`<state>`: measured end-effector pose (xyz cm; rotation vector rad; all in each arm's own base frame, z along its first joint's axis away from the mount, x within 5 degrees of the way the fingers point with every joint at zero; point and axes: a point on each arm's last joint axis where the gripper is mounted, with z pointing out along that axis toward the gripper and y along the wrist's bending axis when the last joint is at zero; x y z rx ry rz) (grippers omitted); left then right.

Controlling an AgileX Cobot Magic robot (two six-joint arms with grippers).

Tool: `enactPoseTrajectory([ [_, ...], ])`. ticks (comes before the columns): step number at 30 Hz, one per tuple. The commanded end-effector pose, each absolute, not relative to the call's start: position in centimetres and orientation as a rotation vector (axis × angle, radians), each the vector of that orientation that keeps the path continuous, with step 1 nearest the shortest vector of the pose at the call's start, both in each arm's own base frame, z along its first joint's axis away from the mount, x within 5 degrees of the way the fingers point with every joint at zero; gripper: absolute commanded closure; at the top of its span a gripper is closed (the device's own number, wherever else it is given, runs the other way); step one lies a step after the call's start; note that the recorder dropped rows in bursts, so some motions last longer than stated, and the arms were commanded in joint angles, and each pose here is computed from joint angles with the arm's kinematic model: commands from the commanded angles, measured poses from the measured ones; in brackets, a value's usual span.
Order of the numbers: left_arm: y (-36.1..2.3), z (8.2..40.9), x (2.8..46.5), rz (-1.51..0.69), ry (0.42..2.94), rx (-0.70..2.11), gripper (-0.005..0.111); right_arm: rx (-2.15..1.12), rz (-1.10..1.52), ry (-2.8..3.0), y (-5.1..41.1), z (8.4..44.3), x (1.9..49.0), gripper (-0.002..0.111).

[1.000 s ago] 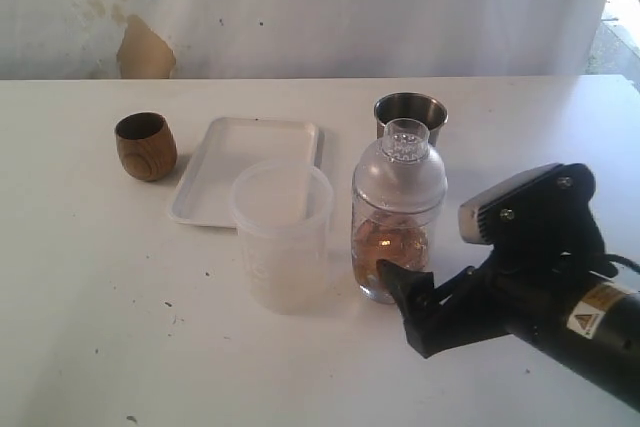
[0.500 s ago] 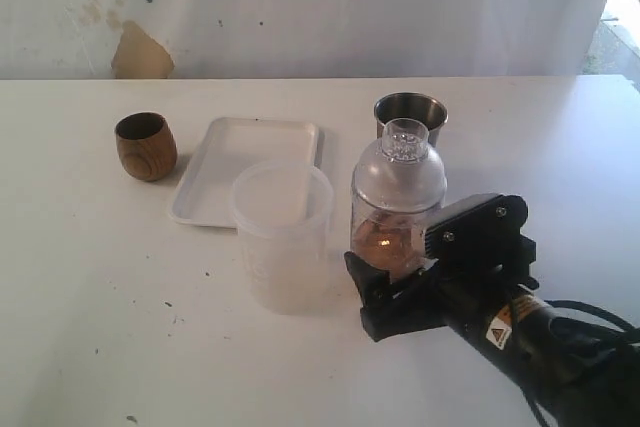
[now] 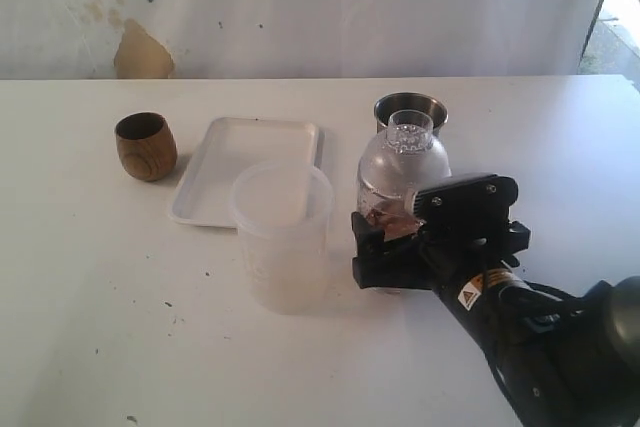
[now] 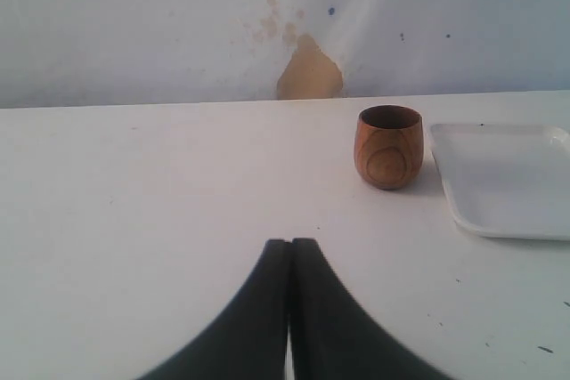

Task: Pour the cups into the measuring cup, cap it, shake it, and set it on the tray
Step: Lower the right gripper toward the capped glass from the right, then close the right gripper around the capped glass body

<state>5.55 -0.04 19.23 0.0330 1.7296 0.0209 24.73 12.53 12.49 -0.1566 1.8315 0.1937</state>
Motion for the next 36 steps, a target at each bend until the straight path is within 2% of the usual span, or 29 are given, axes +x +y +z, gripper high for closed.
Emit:
enactPoseTrajectory([
  [1, 0.0, 19.2, 5.5, 0.019, 1.720, 0.031, 0.107, -0.193, 0.222, 1.786, 13.2, 13.0, 25.2, 0.003],
  [16, 0.0, 19.2, 5.5, 0.019, 1.720, 0.031, 0.107, -0.185, 0.233, 1.774, 13.4, 13.3, 25.5, 0.003],
  [18, 0.0, 19.2, 5.5, 0.019, 1.720, 0.031, 0.107, -0.174, 0.228, 1.783, 13.3, 13.2, 25.5, 0.006],
  [20, 0.0, 19.2, 5.5, 0.019, 1.720, 0.031, 0.107, -0.172, 0.226, 1.811, 13.5, 13.1, 25.6, 0.014],
  [23, 0.0, 19.2, 5.5, 0.019, 1.720, 0.031, 0.107, -0.183, 0.229, 1.850, 13.8, 12.7, 26.0, 0.035],
  [26, 0.0, 19.2, 5.5, 0.019, 1.720, 0.031, 0.107, -0.187, 0.236, 1.880, 14.0, 12.4, 26.1, 0.065],
  [29, 0.0, 19.2, 5.5, 0.019, 1.720, 0.031, 0.107, -0.196, 0.229, 1.899, 14.0, 12.2, 26.1, 0.102],
  [30, 0.0, 19.2, 5.5, 0.019, 1.720, 0.031, 0.107, -0.202, 0.225, 1.899, 14.0, 12.2, 26.1, 0.108],
  [36, 0.0, 19.2, 5.5, 0.019, 1.720, 0.031, 0.107, -0.234, 0.136, 1.859, 13.6, 12.7, 26.2, 0.108],
])
